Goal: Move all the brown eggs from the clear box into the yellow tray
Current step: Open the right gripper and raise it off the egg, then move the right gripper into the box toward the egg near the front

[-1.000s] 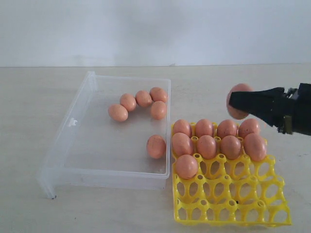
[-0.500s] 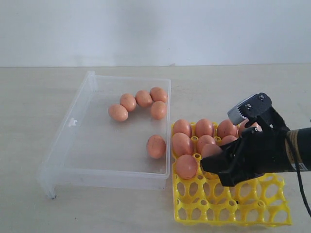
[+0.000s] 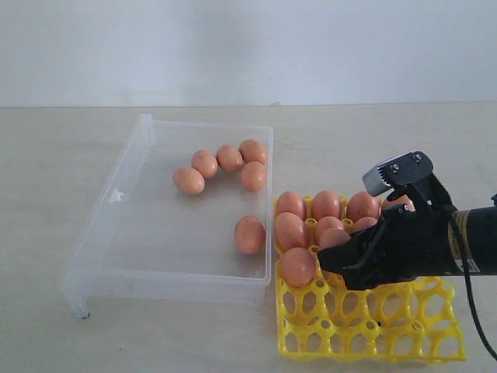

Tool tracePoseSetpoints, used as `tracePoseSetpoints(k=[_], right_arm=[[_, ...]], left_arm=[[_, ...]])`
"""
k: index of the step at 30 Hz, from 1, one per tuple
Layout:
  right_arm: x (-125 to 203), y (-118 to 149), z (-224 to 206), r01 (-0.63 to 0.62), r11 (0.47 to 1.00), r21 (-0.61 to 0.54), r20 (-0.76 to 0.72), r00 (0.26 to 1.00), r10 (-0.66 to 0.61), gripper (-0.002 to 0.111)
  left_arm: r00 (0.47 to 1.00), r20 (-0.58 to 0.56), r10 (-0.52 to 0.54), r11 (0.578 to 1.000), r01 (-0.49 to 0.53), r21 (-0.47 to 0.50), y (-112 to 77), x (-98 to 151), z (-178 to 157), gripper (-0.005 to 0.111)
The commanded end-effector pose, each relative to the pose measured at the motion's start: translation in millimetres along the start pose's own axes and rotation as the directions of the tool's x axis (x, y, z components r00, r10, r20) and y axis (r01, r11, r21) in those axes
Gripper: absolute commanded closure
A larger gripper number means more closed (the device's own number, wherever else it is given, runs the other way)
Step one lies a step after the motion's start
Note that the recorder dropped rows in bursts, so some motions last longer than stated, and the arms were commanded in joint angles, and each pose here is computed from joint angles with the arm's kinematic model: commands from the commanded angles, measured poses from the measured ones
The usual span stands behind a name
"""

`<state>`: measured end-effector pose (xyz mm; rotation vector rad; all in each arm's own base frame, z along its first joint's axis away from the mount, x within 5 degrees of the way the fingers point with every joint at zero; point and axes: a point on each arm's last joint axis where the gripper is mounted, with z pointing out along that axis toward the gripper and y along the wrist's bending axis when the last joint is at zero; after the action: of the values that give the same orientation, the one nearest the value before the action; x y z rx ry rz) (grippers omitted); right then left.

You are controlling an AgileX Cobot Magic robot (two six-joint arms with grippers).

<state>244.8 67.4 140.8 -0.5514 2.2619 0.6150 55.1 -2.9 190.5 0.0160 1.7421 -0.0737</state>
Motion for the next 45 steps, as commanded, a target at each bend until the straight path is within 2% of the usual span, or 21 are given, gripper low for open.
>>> tracePoseSetpoints(k=[1,2,5,6,8,9,21,24,27,31,33,36,38,42,45], right_arm=[[-2,2,1,0.027,0.999,-0.022,0.016,1.0,-0.026,0.107],[-2,2,0,0.027,0.999,-0.025,0.019,0.999,-0.026,0.104],[-2,3,0,0.027,0.999,-0.031,0.022,0.999,-0.026,0.087],[-3,2,0,0.021,0.999,-0.029,0.025,0.999,-0.021,0.071],[-3,2,0,0.014,1.0,-0.026,0.029,0.999,-0.013,0.059],[-3,2,0,0.008,1.0,-0.024,0.033,0.999,-0.008,0.057],[-5,2,0,-0.01,1.0,-0.02,0.047,0.999,0.011,0.057],[-11,8,-1,-0.022,0.996,-0.089,0.109,0.993,0.032,0.057],[-21,17,-4,-0.024,0.979,-0.204,0.209,0.976,0.068,0.057],[-49,26,-11,0.039,0.941,-0.335,0.369,0.925,0.093,0.057],[-68,26,-13,0.054,0.933,-0.355,0.423,0.9,0.109,0.057],[-98,24,-8,-0.053,0.935,-0.35,0.383,0.903,0.194,0.057],[-116,30,-2,-0.032,0.951,-0.306,0.32,0.938,0.135,0.057],[-153,63,4,0.138,0.954,-0.265,0.159,0.982,-0.098,0.057],[-180,90,2,0.155,0.951,-0.269,0.204,0.974,-0.101,0.058]], left_arm=[[1.0,0.008,-0.001,1.0,0.001,-0.002,0.1,0,0,0.103],[1.0,0.008,-0.001,1.0,0.001,-0.002,0.1,0,0,0.103],[1.0,0.008,-0.001,1.0,0.001,-0.002,0.1,0,0,0.103],[1.0,0.008,-0.001,1.0,0.001,-0.002,0.1,0,0,0.103],[1.0,0.008,-0.001,1.0,0.001,-0.002,0.1,0,0,0.103],[1.0,0.008,-0.001,1.0,0.001,-0.002,0.1,0,0,0.103],[1.0,0.008,-0.001,1.0,0.001,-0.002,0.1,0,0,0.103],[1.0,0.008,-0.001,1.0,0.001,-0.002,0.1,0,0,0.103],[1.0,0.008,-0.001,1.0,0.001,-0.002,0.1,0,0,0.103],[1.0,0.008,-0.001,1.0,0.001,-0.002,0.1,0,0,0.103],[1.0,0.008,-0.001,1.0,0.001,-0.002,0.1,0,0,0.103],[1.0,0.008,-0.001,1.0,0.001,-0.002,0.1,0,0,0.103],[1.0,0.008,-0.001,1.0,0.001,-0.002,0.1,0,0,0.103],[1.0,0.008,-0.001,1.0,0.001,-0.002,0.1,0,0,0.103],[1.0,0.008,-0.001,1.0,0.001,-0.002,0.1,0,0,0.103]])
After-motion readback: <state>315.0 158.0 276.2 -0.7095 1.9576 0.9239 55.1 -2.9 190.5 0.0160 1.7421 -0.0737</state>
